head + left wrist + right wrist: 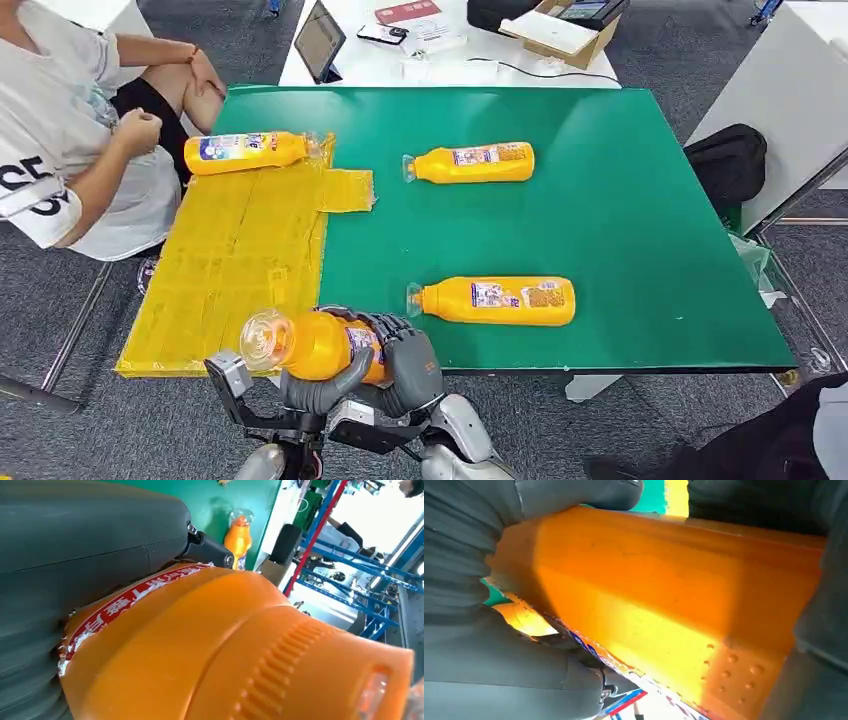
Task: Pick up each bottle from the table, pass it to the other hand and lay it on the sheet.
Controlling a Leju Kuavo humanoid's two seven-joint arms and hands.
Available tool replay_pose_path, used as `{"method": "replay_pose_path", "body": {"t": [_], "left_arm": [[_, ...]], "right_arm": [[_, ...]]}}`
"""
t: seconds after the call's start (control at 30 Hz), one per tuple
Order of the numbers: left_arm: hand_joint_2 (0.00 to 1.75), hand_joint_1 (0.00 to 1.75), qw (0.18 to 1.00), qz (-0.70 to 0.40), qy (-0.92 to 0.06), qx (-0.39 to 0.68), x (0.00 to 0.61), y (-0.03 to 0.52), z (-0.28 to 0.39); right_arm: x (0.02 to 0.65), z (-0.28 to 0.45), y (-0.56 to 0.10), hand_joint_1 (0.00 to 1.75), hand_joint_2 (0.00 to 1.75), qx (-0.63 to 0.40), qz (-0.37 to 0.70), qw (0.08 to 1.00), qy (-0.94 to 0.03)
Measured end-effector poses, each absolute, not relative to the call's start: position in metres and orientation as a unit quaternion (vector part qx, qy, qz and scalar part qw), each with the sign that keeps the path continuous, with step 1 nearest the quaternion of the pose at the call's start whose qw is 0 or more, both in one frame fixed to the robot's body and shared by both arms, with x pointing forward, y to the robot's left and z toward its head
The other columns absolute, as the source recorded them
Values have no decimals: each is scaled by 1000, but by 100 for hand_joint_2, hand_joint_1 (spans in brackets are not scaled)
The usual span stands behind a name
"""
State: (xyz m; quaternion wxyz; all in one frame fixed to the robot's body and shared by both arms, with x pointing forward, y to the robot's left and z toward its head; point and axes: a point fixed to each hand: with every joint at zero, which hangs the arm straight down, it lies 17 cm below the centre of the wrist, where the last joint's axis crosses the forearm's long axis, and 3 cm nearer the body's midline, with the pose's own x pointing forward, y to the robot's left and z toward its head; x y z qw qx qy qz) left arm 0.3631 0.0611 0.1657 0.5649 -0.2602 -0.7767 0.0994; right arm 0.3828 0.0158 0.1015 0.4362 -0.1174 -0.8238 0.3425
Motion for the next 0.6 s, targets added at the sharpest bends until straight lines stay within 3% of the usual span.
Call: {"method": "replay_pose_path", "body": {"t": [0.03,0.07,0.1,0.13,0.6], "left_arm": [[175,175,565,100,-777,-259,363,61,166],[175,175,565,101,-778,-255,364,63,166],[175,175,564,101,-781,-248,364,64,166],[175,175,561,99,-787,-236,365,65,167],[175,175,511,106,-853,-15,400,137,194]], "right_arm": [[383,101,16,73,175,-117,343,436,-824],[383,101,16,0,175,-117,343,436,-824],[383,101,17,0,175,-115,343,436,-824],[382,101,18,0,0,-108,341,439,-824],[370,119,33,0,0,-32,319,457,-830]]}}
